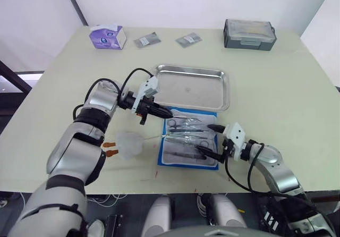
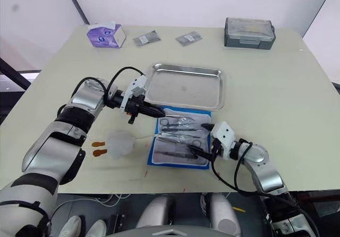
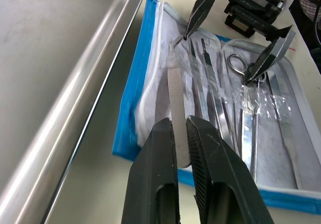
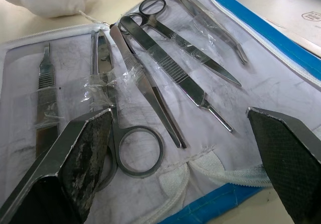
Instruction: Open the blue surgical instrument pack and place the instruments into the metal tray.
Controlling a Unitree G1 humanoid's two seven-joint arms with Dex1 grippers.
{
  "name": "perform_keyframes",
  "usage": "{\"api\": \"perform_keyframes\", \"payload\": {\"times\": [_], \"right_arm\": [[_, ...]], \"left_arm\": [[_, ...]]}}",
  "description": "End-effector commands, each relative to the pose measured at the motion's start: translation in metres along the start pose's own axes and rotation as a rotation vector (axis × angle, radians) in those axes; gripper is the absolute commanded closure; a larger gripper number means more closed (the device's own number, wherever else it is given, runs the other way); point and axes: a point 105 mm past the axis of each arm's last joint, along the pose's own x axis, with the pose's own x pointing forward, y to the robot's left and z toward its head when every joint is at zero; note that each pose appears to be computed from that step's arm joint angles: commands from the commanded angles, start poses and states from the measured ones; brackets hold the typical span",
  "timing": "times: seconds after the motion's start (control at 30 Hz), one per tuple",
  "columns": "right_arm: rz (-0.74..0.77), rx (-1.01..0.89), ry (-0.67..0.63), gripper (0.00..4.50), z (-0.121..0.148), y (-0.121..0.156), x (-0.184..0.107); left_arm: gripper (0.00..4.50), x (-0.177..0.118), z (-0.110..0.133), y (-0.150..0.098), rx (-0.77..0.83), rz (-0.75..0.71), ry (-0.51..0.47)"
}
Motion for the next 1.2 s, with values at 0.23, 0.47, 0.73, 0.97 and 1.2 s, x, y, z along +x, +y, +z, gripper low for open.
{"api": "perform_keyframes", "payload": {"times": [0.23,0.47,0.73,0.97,1.2], "right_arm": [[0.033,0.119,0.18,0.0,-0.05,0.017,-0.003],[0.042,0.128,0.188,0.0,-0.052,0.019,-0.003],[0.051,0.132,0.193,0.0,-0.052,0.019,-0.001],[0.045,0.131,0.2,0.0,-0.052,0.018,-0.002],[0.038,0.136,0.2,0.0,-0.053,0.018,-0.002]], "left_arm": [[4.42,-0.02,0.011,-0.015,0.025,-0.038,-0.043],[4.42,-0.03,0.004,-0.021,0.002,-0.032,-0.041],[4.42,-0.031,0.001,-0.023,0.005,-0.023,-0.046],[4.42,-0.023,-0.003,-0.021,-0.006,-0.011,-0.019],[4.42,-0.017,-0.006,-0.017,0.059,0.082,0.028]]}}
